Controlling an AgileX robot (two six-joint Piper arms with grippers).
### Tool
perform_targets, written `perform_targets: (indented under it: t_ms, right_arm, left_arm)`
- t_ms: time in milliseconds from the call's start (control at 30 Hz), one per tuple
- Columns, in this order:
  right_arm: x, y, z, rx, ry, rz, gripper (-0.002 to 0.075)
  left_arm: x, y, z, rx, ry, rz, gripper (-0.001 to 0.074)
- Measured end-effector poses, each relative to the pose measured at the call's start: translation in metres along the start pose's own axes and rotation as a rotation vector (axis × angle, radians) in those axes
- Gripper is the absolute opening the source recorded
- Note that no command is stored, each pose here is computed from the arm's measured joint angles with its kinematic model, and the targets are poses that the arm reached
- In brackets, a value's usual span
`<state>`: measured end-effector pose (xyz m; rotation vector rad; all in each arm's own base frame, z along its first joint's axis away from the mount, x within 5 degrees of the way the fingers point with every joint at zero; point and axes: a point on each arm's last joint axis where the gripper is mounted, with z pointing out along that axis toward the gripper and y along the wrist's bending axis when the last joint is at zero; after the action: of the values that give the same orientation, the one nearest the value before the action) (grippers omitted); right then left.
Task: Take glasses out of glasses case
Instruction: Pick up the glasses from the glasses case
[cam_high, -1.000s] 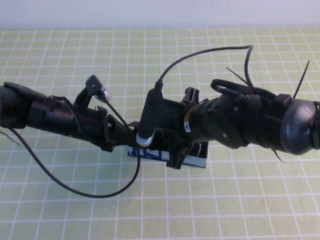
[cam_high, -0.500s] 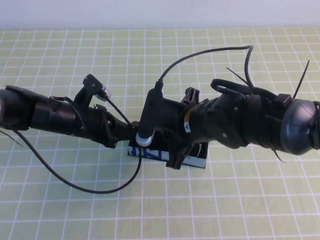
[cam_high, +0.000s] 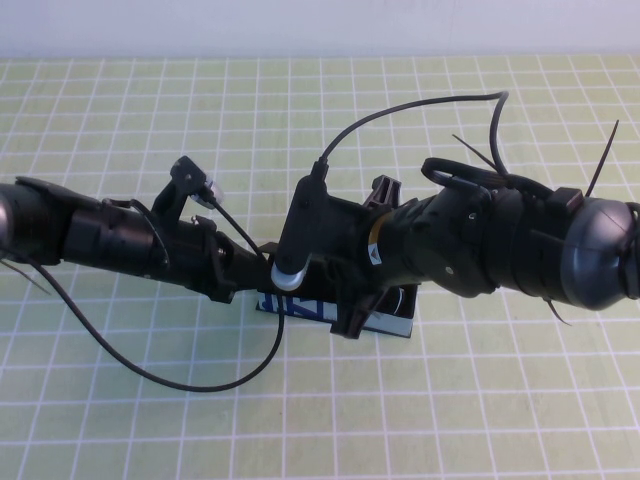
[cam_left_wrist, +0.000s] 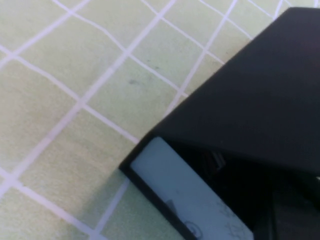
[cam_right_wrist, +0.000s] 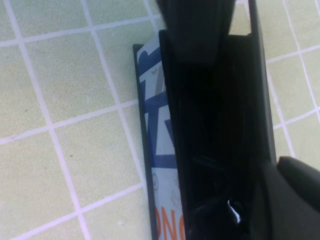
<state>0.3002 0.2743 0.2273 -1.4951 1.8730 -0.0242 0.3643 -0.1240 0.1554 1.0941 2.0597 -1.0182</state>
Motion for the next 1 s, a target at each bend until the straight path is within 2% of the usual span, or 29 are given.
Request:
perform_targets:
  t_ms: [267, 333, 467, 533, 600, 700, 767, 867, 1000]
  right_arm:
    - [0.0, 0.0, 0.0, -0.001, 0.001, 0.016, 0.0007]
    - [0.0, -0.001, -0.003, 0.001, 0.002, 0.045, 0.0043]
    - [-0.006, -0.006, -0.024, 0.011, -0.025, 0.166, 0.0167]
    - [-0.01, -0.009, -0.041, 0.006, -0.049, 0.235, 0.0187]
    - [-0.016, -0.009, -0.061, -0.022, -0.077, 0.314, 0.016]
    - [-0.019, 0.001, -0.078, -0.109, -0.062, 0.414, 0.0048]
    - [-0.018, 0.009, -0.078, -0.173, -0.016, 0.498, 0.0013]
    - [-0.012, 0.018, -0.069, -0.228, 0.083, 0.594, -0.0008]
    - [-0.003, 0.022, -0.047, -0.202, 0.173, 0.648, -0.0014]
  left_arm:
    - [0.003, 0.0, 0.003, 0.029, -0.004, -0.019, -0.0004]
    - [0.003, 0.0, 0.003, 0.029, -0.004, -0.021, -0.0004]
    - [0.004, 0.001, 0.003, 0.028, -0.005, -0.031, -0.0004]
    - [0.004, 0.001, 0.003, 0.03, -0.005, -0.035, -0.0004]
    - [0.004, 0.001, 0.003, 0.032, -0.004, -0.034, -0.0004]
    - [0.004, 0.0, 0.003, 0.036, -0.001, -0.037, -0.0004]
    - [0.004, 0.0, 0.003, 0.036, -0.001, -0.039, -0.0004]
    - [0.004, 0.0, 0.003, 0.037, -0.001, -0.04, -0.0004]
    - [0.004, 0.0, 0.002, 0.037, -0.002, -0.046, -0.0004]
